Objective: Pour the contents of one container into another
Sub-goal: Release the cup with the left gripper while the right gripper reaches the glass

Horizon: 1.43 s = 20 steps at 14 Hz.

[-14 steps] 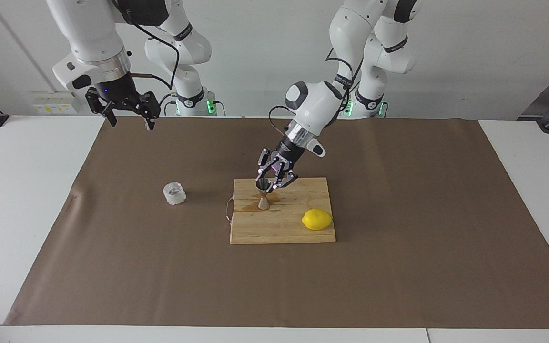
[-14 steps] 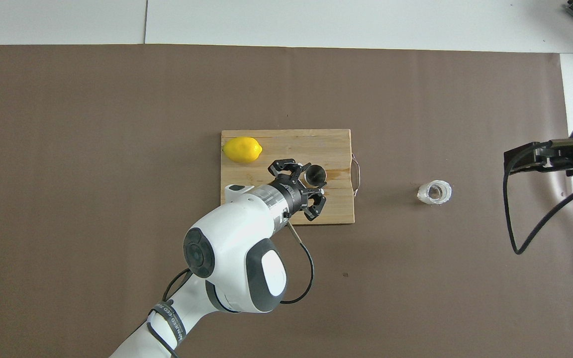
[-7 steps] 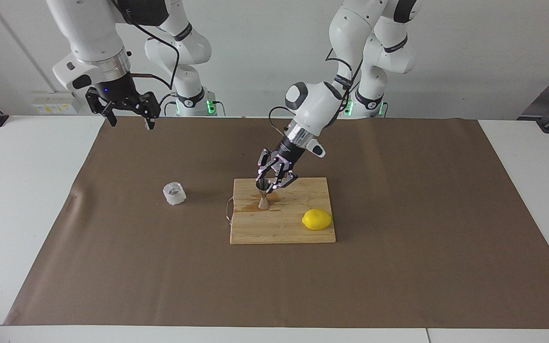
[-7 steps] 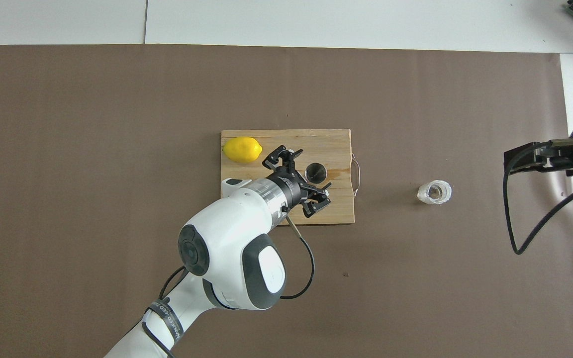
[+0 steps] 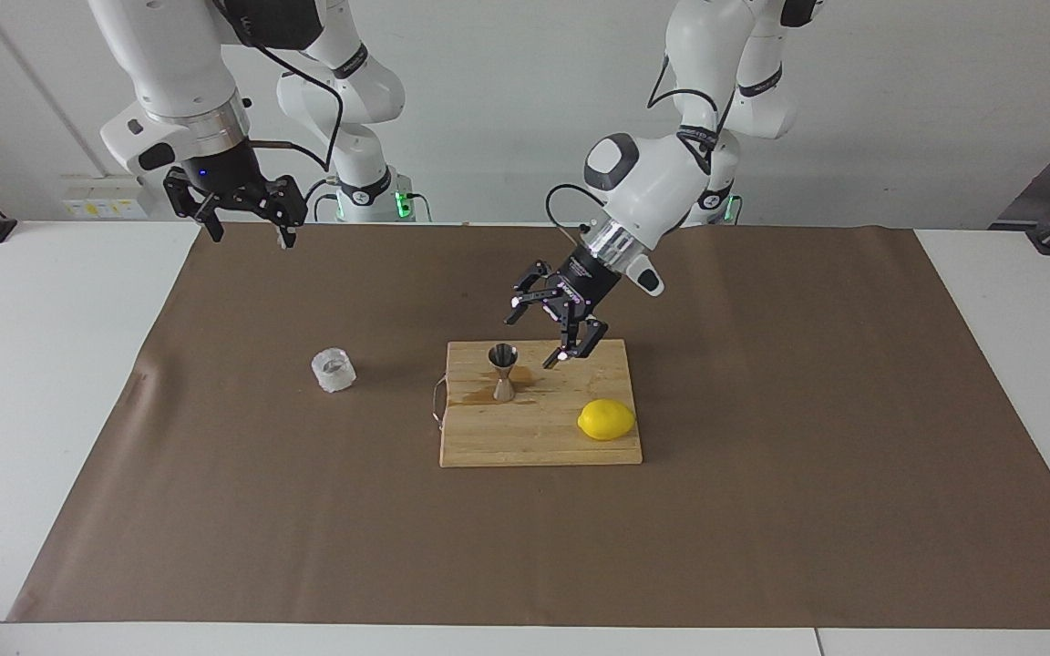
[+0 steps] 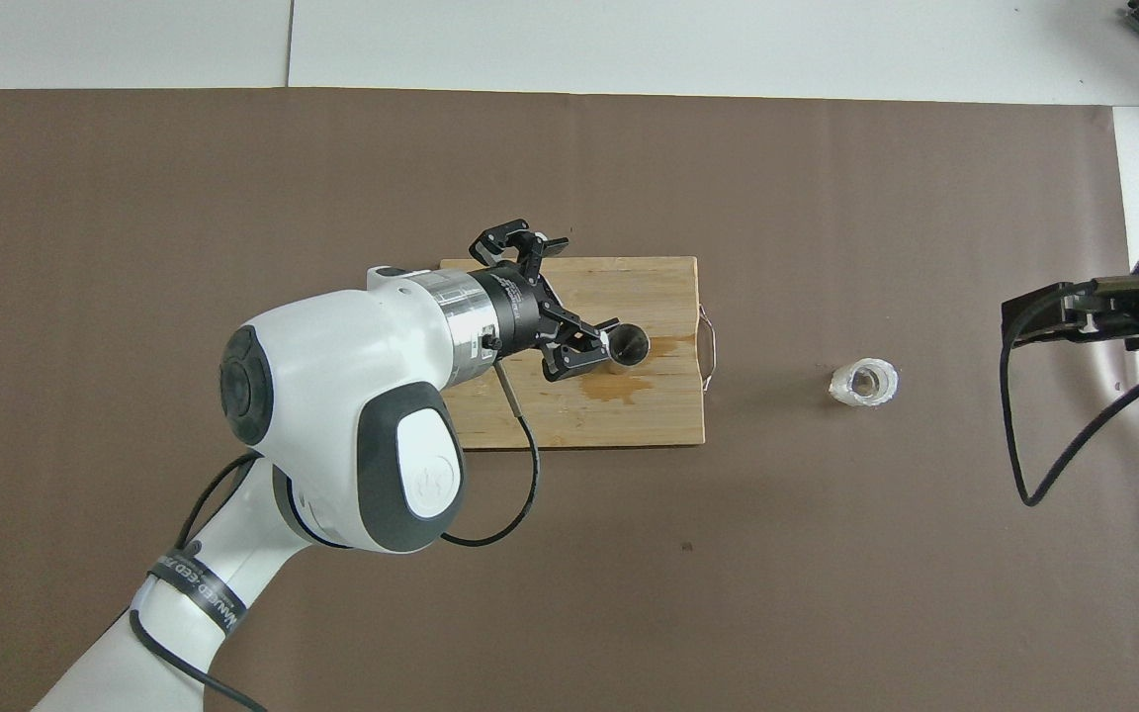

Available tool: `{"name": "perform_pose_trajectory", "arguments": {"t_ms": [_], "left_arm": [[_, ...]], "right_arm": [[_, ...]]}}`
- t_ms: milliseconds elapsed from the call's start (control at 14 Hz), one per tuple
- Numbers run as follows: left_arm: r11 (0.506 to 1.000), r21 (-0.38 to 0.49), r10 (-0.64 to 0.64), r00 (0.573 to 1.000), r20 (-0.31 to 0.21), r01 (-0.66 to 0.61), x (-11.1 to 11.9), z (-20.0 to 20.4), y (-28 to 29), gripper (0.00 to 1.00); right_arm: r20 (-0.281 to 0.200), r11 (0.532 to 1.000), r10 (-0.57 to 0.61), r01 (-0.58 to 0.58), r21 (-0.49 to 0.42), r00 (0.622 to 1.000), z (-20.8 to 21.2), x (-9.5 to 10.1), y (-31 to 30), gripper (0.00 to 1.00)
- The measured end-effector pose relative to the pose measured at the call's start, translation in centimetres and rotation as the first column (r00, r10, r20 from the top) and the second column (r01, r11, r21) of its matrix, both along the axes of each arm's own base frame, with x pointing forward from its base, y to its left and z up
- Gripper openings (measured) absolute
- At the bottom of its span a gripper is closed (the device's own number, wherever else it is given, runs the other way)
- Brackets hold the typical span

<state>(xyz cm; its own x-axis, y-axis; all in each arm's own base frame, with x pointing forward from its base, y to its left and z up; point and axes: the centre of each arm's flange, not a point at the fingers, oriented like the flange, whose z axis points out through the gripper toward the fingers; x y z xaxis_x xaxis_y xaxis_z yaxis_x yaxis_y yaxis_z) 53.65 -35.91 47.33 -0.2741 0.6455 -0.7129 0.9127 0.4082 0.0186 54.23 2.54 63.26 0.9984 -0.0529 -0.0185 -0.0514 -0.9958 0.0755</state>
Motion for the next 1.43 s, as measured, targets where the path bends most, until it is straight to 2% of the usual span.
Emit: {"name": "perform_pose_trajectory", "arguments": {"t_ms": [214, 429, 643, 786, 1000, 1214, 1357, 1429], "left_arm": [[0.986, 0.132, -0.107, 0.994, 0.038, 0.102, 2.3, 2.7, 2.2, 1.00], [0.961, 0.243, -0.163, 0.982, 0.095, 0.136, 3.9, 5.2, 4.1, 1.00], [0.934, 0.314, -0.224, 0.964, 0.145, 0.170, 5.2, 6.3, 6.3, 1.00], [0.894, 0.372, -0.333, 0.926, 0.179, 0.250, 5.8, 6.6, 7.5, 1.00], [0.769, 0.514, -0.543, 0.813, 0.209, 0.380, 6.4, 7.6, 8.9, 1.00], [0.641, 0.626, -0.683, 0.702, 0.201, 0.445, 6.9, 7.6, 10.3, 1.00], [0.530, 0.696, -0.769, 0.622, 0.152, 0.485, 7.0, 7.2, 11.0, 1.00], [0.449, 0.734, -0.817, 0.567, 0.106, 0.509, 6.9, 6.9, 11.2, 1.00]], "right_arm": [[0.000, 1.000, 0.002, -0.002, 0.000, 1.000, 0.0, 0.0, 0.0, 1.00], [-0.006, 0.999, 0.051, -0.051, 0.001, 0.999, 0.0, 0.0, 0.1, 1.00], [-0.031, 0.978, 0.208, -0.208, 0.013, 0.978, -0.6, -0.1, 0.1, 1.00], [-0.030, 0.944, 0.330, -0.329, 0.036, 0.944, -1.5, -0.2, -0.2, 1.00], [-0.007, 0.864, 0.502, -0.502, 0.042, 0.865, -3.9, -0.7, -0.8, 1.00], [-0.003, 0.751, 0.660, -0.659, 0.040, 0.751, -7.6, -1.2, -0.8, 1.00], [-0.004, 0.650, 0.760, -0.759, 0.042, 0.650, -10.4, -1.1, -0.8, 1.00], [-0.003, 0.594, 0.804, -0.803, 0.047, 0.594, -11.8, -1.0, -0.8, 1.00]]}}
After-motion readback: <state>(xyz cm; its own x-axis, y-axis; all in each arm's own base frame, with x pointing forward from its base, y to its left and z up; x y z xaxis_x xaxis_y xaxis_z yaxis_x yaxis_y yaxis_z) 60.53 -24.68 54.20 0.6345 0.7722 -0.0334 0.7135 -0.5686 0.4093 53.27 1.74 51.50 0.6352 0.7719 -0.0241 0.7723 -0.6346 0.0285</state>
